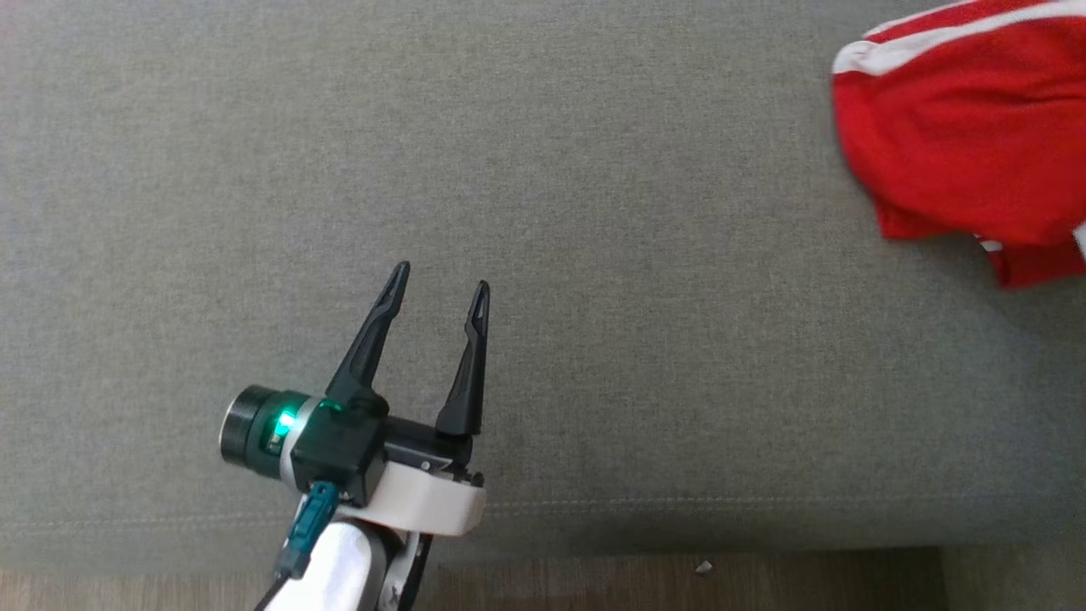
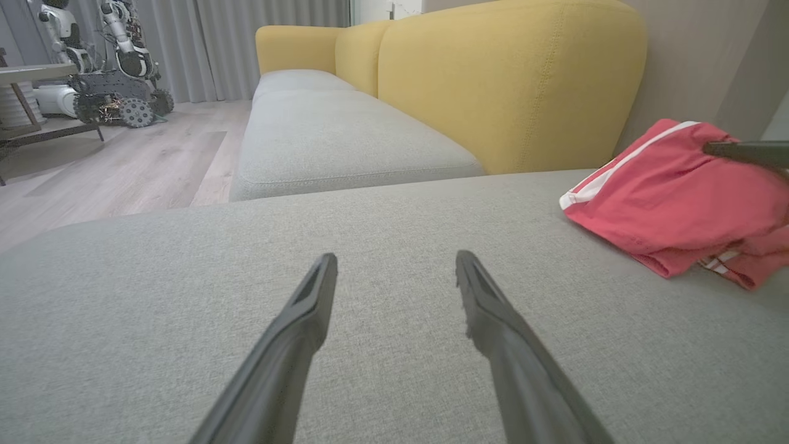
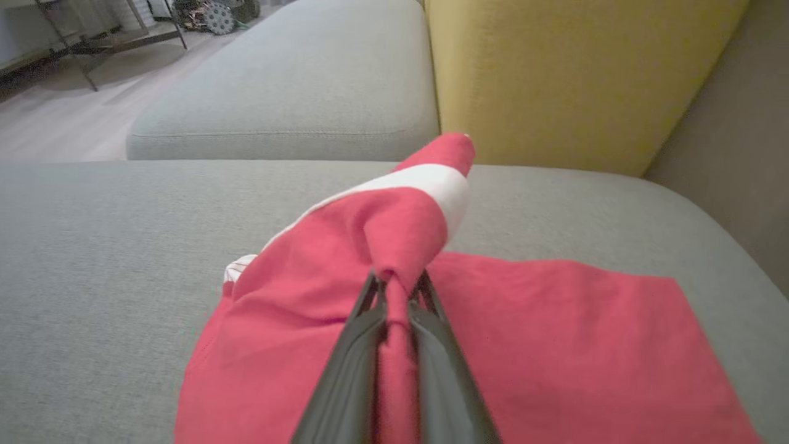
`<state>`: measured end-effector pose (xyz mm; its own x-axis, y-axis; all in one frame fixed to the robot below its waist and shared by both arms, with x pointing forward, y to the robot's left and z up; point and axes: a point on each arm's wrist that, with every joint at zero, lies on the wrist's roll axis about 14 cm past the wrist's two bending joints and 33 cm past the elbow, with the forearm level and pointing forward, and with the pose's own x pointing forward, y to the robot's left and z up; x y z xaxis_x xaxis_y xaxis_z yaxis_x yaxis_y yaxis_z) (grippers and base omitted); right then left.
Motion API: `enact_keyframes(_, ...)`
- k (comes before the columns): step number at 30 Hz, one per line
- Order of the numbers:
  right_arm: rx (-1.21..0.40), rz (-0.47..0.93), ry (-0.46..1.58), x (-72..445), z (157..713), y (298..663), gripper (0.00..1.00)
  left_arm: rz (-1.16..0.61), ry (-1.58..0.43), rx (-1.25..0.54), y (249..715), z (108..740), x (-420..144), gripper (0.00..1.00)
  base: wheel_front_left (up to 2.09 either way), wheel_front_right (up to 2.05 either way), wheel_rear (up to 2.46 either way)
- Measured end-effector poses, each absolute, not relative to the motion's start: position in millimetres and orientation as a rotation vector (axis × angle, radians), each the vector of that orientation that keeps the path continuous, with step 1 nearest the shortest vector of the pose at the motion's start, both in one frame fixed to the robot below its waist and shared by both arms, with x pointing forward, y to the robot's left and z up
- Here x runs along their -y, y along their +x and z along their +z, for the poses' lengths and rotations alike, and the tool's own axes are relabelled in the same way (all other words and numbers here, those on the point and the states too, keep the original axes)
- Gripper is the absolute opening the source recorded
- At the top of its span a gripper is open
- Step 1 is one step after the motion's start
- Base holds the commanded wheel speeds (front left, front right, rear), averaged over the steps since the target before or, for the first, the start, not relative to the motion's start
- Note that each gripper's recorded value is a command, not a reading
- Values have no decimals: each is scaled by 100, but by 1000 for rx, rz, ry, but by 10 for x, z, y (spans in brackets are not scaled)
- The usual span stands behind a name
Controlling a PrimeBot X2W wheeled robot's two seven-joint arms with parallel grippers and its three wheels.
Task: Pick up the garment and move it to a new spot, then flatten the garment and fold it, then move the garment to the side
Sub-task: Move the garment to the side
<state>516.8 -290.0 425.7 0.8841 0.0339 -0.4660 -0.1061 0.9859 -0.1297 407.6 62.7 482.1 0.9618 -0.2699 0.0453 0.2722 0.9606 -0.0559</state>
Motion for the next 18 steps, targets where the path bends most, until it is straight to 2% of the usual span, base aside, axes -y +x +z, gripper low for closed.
enact_keyframes(4,-496,9,-142,3126,4282,5113,0,-282,-60,38,4090,4817,-622,100,0,0,0)
enact_keyframes(12,-489,-93,-276,3476,4458,5160,0,-269,-52,34,4087,4802,-670,100,0,0,0)
enact_keyframes(13,-491,-101,-285,3481,4447,5153,31,-267,-51,33,4086,4800,-677,100,0,0,0)
enact_keyframes(14,-491,-108,-304,3485,4441,5149,100,-264,-50,31,4085,4795,-687,100,0,0,0)
enact_keyframes(18,-440,-135,-412,3480,4556,5177,100,-264,-45,35,4083,4811,-712,100,0,0,0)
